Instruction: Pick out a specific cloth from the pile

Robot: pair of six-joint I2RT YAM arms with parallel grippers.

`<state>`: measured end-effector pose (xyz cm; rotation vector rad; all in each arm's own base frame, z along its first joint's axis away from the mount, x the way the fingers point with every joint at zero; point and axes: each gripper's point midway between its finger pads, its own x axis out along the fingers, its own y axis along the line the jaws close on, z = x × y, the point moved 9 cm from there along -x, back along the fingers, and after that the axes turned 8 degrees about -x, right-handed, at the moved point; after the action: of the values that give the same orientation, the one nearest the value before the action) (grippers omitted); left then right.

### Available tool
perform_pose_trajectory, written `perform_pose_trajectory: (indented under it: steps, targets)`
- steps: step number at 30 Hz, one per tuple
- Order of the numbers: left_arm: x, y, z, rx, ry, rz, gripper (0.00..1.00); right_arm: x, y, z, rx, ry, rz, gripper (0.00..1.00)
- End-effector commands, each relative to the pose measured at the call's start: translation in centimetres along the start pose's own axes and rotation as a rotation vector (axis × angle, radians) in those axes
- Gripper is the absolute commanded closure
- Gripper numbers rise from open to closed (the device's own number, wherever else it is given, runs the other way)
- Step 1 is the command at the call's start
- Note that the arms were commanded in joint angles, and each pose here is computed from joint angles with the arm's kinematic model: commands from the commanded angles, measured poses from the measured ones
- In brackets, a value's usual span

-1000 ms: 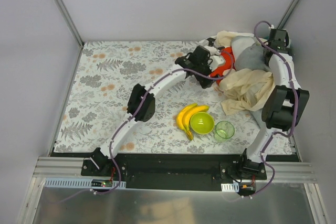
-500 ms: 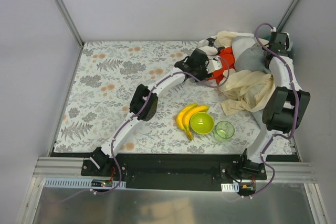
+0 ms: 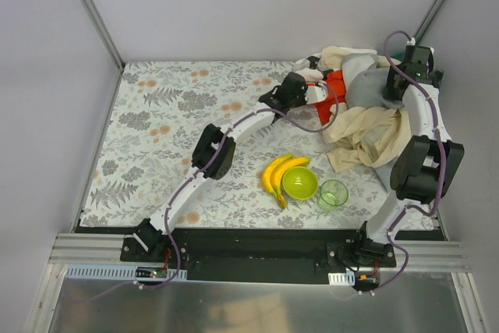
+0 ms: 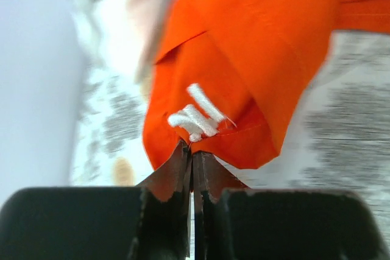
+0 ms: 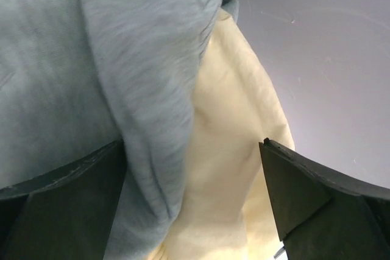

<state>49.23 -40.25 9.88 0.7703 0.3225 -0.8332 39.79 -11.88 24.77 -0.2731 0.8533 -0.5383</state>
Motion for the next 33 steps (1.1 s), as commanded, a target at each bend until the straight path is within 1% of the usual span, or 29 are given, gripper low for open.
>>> perform_pose_trajectory:
  steps: [1, 3, 5, 6, 9, 11, 13, 15, 16, 17, 19, 21, 23, 27, 30, 33]
  targets:
    - [-13.2, 16.2, 10.4, 0.039, -0.283, 0.585, 1.00, -6.2, 0.1, 1.9, 0.049, -0.128, 0.075, 0.01]
    - [-19.4, 20.3, 13.2, 0.122, -0.343, 0.736, 1.00, -7.8, 1.3, 1.8, 0.030, -0.170, 0.118, 0.01]
    - [-26.9, 23.8, 15.6, 0.212, -0.394, 0.885, 1.00, -8.7, 2.7, 1.5, 0.010, -0.219, 0.176, 0.01]
    - [-30.6, 25.3, 16.5, 0.267, -0.406, 0.961, 1.00, -8.7, 3.0, 1.4, 0.025, -0.225, 0.195, 0.01]
    - [-43.1, 28.9, 18.5, 0.390, -0.452, 1.224, 1.00, -8.2, 2.6, 1.1, 0.060, -0.172, 0.171, 0.01]
    - [-51.4, 30.2, 18.7, 0.455, -0.464, 1.375, 1.00, -8.2, 2.6, 1.2, 0.063, -0.165, 0.172, 0.01]
    - [-58.5, 30.2, 18.3, 0.486, -0.453, 1.453, 1.00, -8.9, 2.6, 1.5, 0.086, -0.185, 0.200, 0.01]
    - [-63.5, 30.1, 16.9, 0.455, -0.424, 1.503, 1.00, -9.7, 2.6, 1.5, 0.107, -0.201, 0.228, 0.01]
    - [-64.8, 30.2, 15.9, 0.439, -0.393, 1.519, 1.00, -10.1, 2.6, 1.6, 0.109, -0.210, 0.236, 0.01]
    - [-66.0, 30.5, 14.6, 0.401, -0.374, 1.533, 1.00, -10.5, 2.7, 1.6, 0.108, -0.219, 0.244, 0.01]
    - [-66.7, 30.8, 11.8, 0.320, -0.296, 1.499, 1.00, -11.5, 3.0, 1.6, 0.096, -0.243, 0.260, 0.00]
    - [-65.9, 30.7, 9.1, 0.241, -0.208, 1.444, 1.00, -12.5, 3.3, 1.7, 0.088, -0.271, 0.274, 0.01]
    - [-63.8, 30.3, 6.7, 0.181, -0.106, 1.386, 1.00, -13.4, 3.8, 1.6, 0.069, -0.288, 0.289, 0.01]
    - [-58.7, 28.2, 0.8, 0.050, 0.124, 1.204, 1.00, -15.3, 4.4, 1.3, 0.034, -0.337, 0.320, 0.01]
    - [-55.4, 25.5, -4.8, -0.023, 0.288, 1.092, 1.00, -16.8, 4.8, 1.1, 0.017, -0.379, 0.342, 0.01]
    - [-52.6, 21.6, -10.1, -0.129, 0.414, 0.988, 1.00, -17.9, 5.0, 0.6, -0.001, -0.420, 0.352, 0.01]
